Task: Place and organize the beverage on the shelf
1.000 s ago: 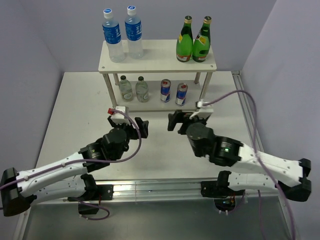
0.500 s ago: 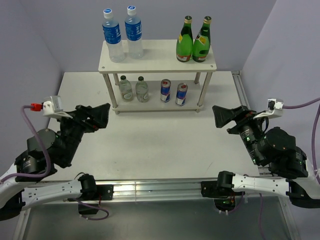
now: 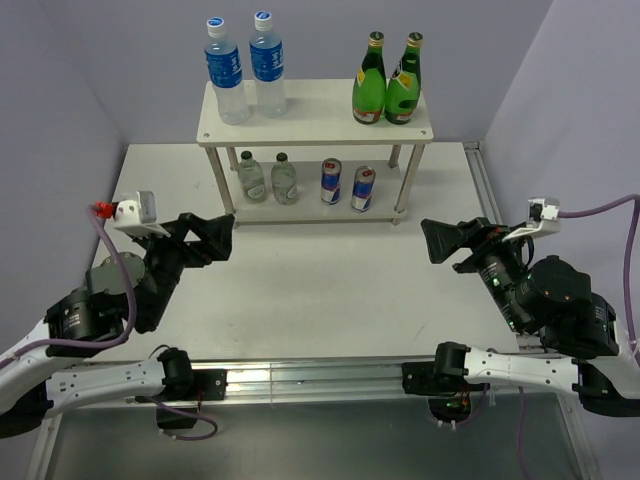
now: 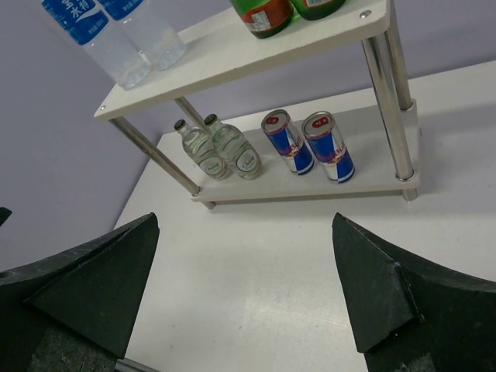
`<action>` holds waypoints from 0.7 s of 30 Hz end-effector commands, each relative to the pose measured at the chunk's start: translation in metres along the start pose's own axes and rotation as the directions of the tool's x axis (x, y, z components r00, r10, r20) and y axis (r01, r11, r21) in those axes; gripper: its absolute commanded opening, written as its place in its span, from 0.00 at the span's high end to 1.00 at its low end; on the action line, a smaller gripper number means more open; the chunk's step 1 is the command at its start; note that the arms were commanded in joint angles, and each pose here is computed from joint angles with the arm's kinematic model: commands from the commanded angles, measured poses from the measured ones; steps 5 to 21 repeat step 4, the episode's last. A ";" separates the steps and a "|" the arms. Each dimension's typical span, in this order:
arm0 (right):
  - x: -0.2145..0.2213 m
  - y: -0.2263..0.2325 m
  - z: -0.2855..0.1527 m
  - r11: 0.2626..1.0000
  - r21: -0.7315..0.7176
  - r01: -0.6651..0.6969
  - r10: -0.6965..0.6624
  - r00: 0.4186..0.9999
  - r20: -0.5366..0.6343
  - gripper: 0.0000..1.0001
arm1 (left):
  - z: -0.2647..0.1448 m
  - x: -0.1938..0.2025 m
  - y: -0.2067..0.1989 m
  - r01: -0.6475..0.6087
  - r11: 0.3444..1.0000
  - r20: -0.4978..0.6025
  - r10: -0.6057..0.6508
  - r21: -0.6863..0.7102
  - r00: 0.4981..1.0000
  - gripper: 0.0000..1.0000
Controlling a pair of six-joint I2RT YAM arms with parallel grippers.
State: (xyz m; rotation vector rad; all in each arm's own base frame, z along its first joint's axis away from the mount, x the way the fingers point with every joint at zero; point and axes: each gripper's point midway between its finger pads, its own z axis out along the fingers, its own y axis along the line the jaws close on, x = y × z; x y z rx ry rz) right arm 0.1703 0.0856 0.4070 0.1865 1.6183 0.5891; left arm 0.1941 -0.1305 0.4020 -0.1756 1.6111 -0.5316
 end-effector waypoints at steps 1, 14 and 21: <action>-0.004 0.006 -0.002 0.999 -0.046 0.004 -0.004 1.000 0.008 0.00 | -0.001 -0.002 0.004 -0.013 1.000 0.010 0.013 -0.014 1.000 0.01; -0.006 0.011 -0.005 0.994 -0.108 -0.006 0.009 1.000 0.030 0.00 | -0.001 -0.001 0.005 -0.012 1.000 0.009 0.012 -0.019 1.000 0.01; -0.006 0.011 -0.005 0.994 -0.108 -0.006 0.009 1.000 0.030 0.00 | -0.001 -0.001 0.005 -0.012 1.000 0.009 0.012 -0.019 1.000 0.01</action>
